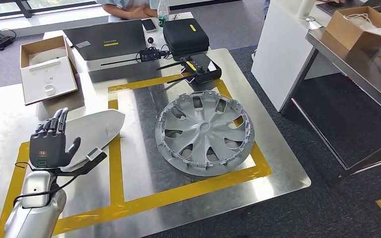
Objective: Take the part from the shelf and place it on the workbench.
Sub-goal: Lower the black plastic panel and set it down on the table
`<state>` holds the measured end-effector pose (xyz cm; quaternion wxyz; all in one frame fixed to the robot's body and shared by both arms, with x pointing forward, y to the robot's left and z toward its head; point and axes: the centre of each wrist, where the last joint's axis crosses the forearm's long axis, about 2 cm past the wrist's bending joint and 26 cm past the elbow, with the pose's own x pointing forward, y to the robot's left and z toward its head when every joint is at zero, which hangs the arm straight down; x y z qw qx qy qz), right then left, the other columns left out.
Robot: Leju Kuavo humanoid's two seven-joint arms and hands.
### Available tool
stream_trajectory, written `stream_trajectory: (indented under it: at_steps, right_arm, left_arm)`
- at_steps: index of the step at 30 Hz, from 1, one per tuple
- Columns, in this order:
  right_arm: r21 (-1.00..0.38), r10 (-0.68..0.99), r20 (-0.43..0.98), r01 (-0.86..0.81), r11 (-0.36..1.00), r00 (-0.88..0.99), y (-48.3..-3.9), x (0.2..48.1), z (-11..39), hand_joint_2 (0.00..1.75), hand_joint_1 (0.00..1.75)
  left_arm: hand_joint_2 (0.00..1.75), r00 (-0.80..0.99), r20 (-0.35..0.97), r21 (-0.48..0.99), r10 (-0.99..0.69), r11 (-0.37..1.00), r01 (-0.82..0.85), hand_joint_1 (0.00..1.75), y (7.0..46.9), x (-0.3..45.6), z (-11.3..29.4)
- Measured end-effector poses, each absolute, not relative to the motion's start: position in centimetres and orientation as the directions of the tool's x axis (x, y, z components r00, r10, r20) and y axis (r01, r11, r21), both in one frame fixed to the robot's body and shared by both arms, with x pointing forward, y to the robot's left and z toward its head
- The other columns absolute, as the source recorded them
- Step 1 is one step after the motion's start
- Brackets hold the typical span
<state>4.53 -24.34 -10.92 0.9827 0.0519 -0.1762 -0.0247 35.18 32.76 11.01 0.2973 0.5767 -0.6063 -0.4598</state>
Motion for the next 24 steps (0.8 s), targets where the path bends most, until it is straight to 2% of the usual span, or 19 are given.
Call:
stream_trajectory:
  at_steps: [24]
  right_arm:
    - [0.121,-0.075,0.360,0.033,0.992,0.930,-24.2,4.7,-10.9,0.00,0.00]
  left_arm:
    - [0.00,-0.201,-0.163,0.898,-0.966,-0.061,-0.435,0.00,31.6,36.0,12.3]
